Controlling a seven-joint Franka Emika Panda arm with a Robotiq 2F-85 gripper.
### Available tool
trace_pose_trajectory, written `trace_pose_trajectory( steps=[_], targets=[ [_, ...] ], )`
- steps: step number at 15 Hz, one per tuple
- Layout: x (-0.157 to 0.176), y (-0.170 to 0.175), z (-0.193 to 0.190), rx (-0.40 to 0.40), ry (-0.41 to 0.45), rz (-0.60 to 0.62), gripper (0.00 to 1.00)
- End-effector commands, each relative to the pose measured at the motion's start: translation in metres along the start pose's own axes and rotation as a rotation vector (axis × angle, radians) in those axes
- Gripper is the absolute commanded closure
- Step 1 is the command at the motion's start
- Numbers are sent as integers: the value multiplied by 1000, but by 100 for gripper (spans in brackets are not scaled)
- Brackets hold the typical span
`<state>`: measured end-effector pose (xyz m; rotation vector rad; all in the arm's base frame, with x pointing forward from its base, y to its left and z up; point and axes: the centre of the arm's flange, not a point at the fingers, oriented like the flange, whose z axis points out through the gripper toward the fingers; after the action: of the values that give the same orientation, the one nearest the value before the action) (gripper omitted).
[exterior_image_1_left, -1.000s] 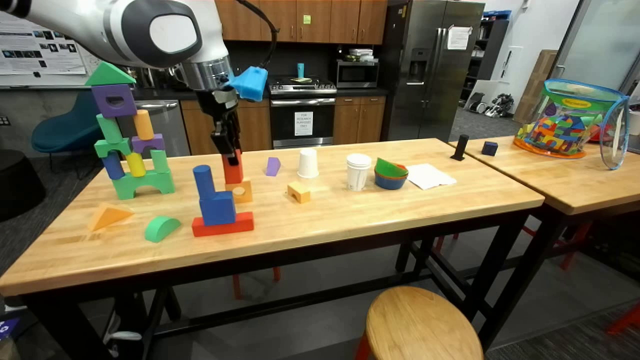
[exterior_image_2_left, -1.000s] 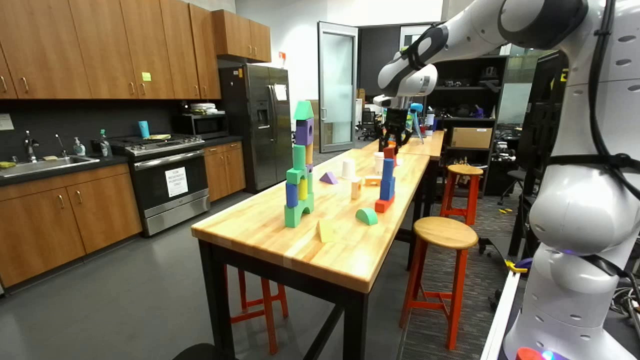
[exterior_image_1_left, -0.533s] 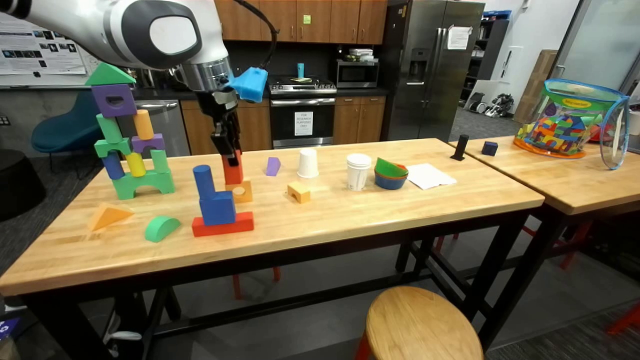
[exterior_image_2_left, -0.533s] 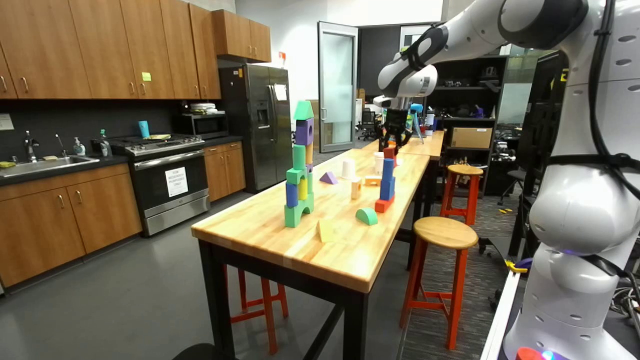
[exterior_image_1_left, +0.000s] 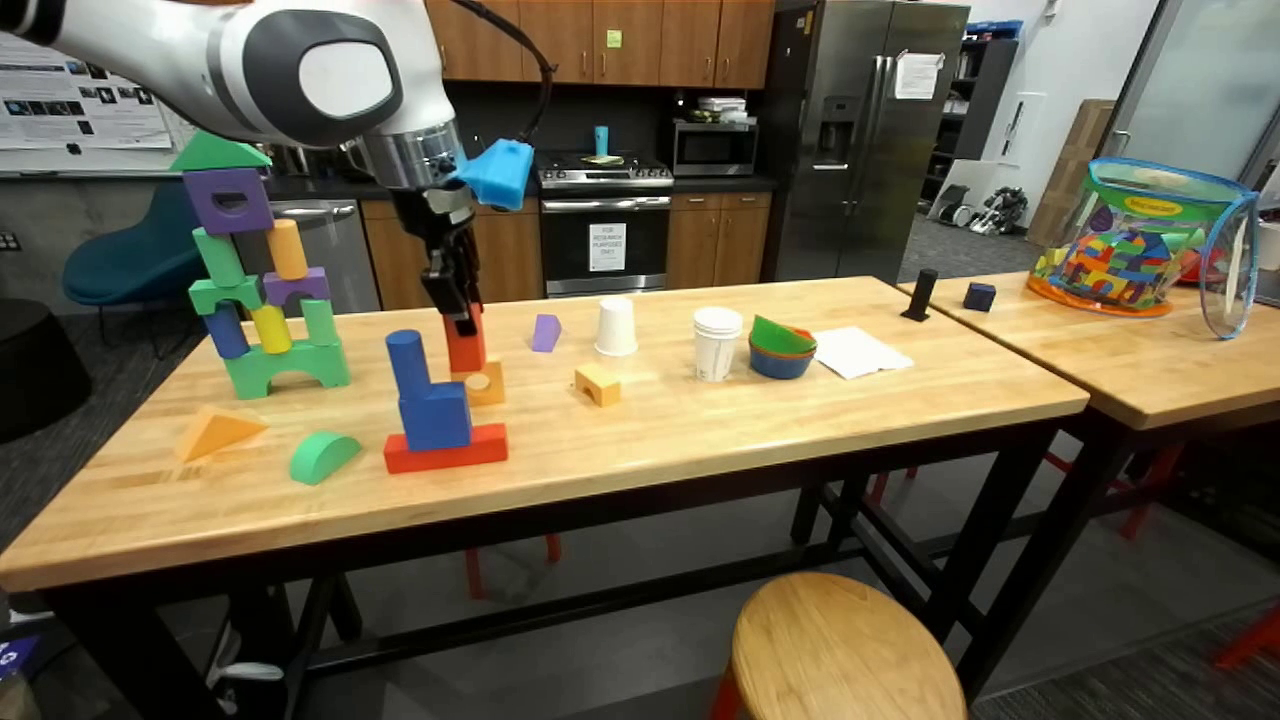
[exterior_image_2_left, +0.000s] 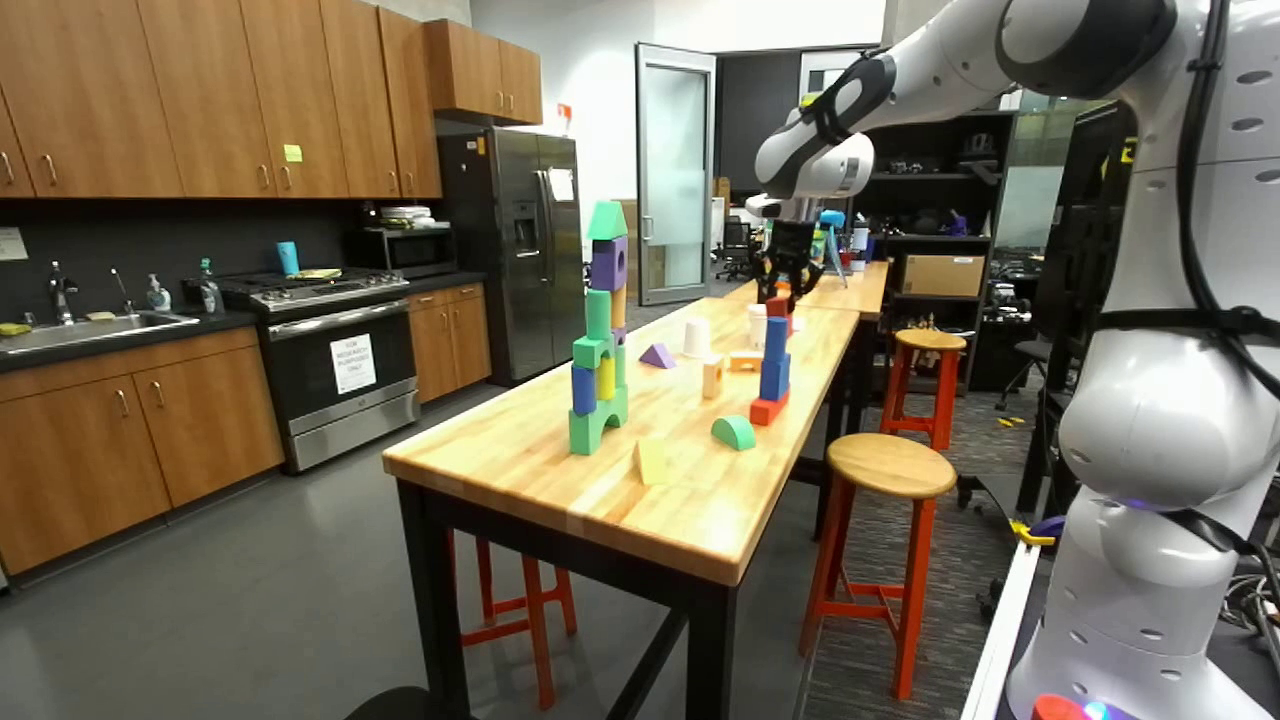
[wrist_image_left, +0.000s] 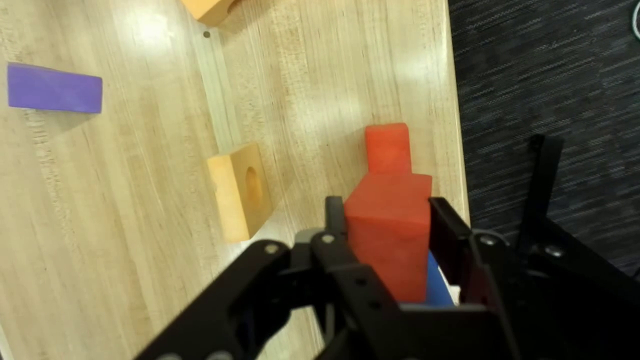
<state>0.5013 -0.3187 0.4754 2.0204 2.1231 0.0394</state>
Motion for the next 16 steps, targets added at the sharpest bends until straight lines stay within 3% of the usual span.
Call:
trace_pose_trajectory(
  steps=[1, 16],
  targets=[
    [6, -1, -2, -17, -16, 3, 81],
    [15, -2, 8, -5, -59, 42, 81]
  ],
)
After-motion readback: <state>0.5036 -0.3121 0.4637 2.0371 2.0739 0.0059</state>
